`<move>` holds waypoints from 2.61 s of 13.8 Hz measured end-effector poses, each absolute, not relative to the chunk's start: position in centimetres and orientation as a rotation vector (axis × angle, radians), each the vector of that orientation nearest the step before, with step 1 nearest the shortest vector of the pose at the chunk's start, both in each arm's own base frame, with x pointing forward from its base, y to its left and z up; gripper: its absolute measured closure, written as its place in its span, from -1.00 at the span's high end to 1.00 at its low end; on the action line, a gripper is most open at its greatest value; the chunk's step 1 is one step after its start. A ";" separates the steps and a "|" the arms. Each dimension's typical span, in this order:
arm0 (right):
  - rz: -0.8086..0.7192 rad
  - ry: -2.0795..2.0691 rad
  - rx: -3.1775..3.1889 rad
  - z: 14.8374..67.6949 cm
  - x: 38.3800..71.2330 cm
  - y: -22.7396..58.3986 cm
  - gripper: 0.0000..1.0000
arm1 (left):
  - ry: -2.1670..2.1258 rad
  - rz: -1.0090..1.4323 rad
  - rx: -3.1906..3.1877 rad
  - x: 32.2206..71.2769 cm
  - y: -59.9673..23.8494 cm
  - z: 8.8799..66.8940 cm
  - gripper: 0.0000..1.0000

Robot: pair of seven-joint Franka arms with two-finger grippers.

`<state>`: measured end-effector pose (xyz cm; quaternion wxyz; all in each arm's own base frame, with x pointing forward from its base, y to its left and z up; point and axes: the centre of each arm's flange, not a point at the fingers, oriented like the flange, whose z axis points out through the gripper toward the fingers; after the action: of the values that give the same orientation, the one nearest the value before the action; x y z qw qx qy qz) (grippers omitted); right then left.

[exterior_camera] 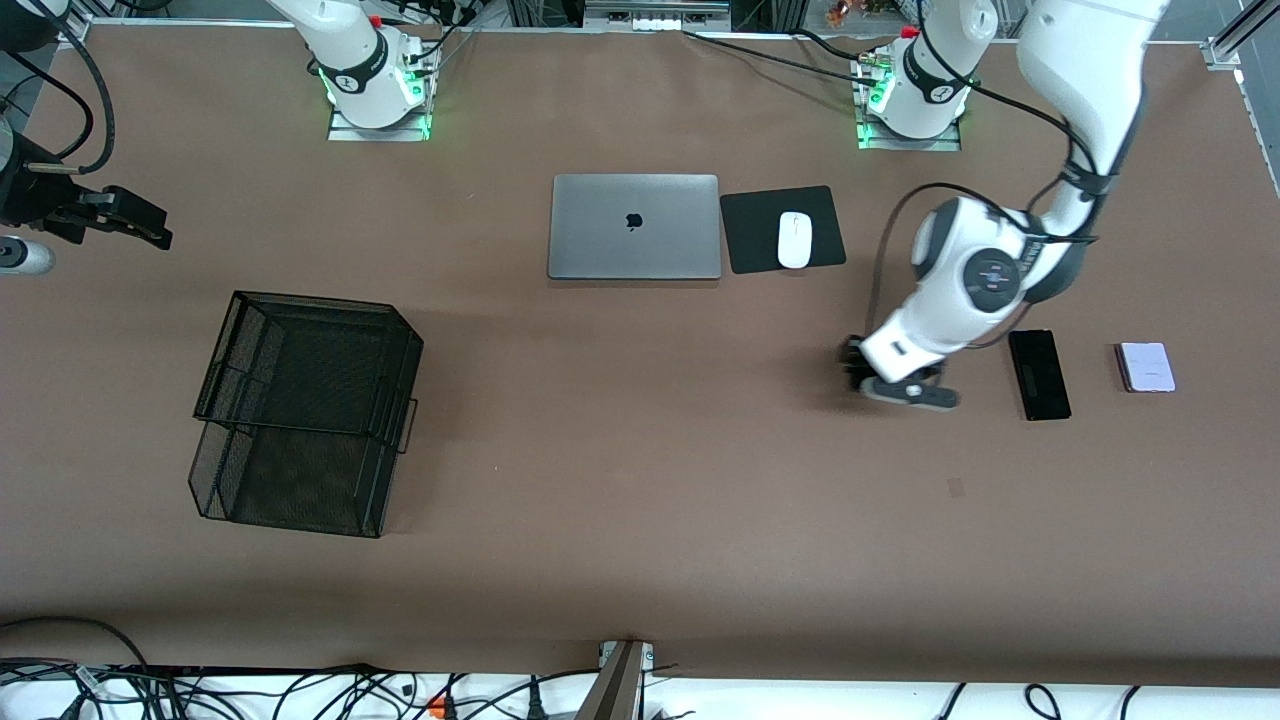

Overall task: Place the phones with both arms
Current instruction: 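Carry the flip phone with the left gripper to mid-table and release, then grasp the flip phone with the right gripper while the left gripper reaches the black phone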

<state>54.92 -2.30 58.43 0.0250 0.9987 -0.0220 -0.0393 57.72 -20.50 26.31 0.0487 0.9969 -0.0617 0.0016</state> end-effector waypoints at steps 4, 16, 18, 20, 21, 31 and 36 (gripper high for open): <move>-0.122 -0.067 3.089 58.4 54.9 -2.3 1.00 | 0.161 -0.009 2.951 57.7 -34.7 27.3 0.59; -0.134 0.032 3.087 56.5 56.2 1.3 1.00 | 0.232 -0.596 3.059 63.1 -13.8 27.8 1.00; -0.137 0.127 3.078 54.6 57.0 7.4 1.00 | 0.276 -0.716 3.046 63.1 -5.7 26.7 1.00; -0.122 0.221 3.081 52.4 57.0 15.0 1.00 | 0.286 -0.794 3.131 62.4 1.2 25.1 1.00; -0.104 0.262 3.085 51.3 56.6 18.9 1.00 | 0.269 -0.819 3.185 62.1 3.7 24.2 1.00; 0.121 0.376 3.150 36.5 49.6 57.1 1.00 | 0.056 -0.567 3.157 59.3 15.1 16.1 1.00; 0.242 0.546 3.149 26.4 51.8 58.9 1.00 | 0.063 -0.510 3.143 58.6 15.3 15.2 1.00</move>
<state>51.79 58.94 26.42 -0.0319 0.9820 0.1702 0.0754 58.57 15.28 15.20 -0.0216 0.9867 0.0199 -0.1600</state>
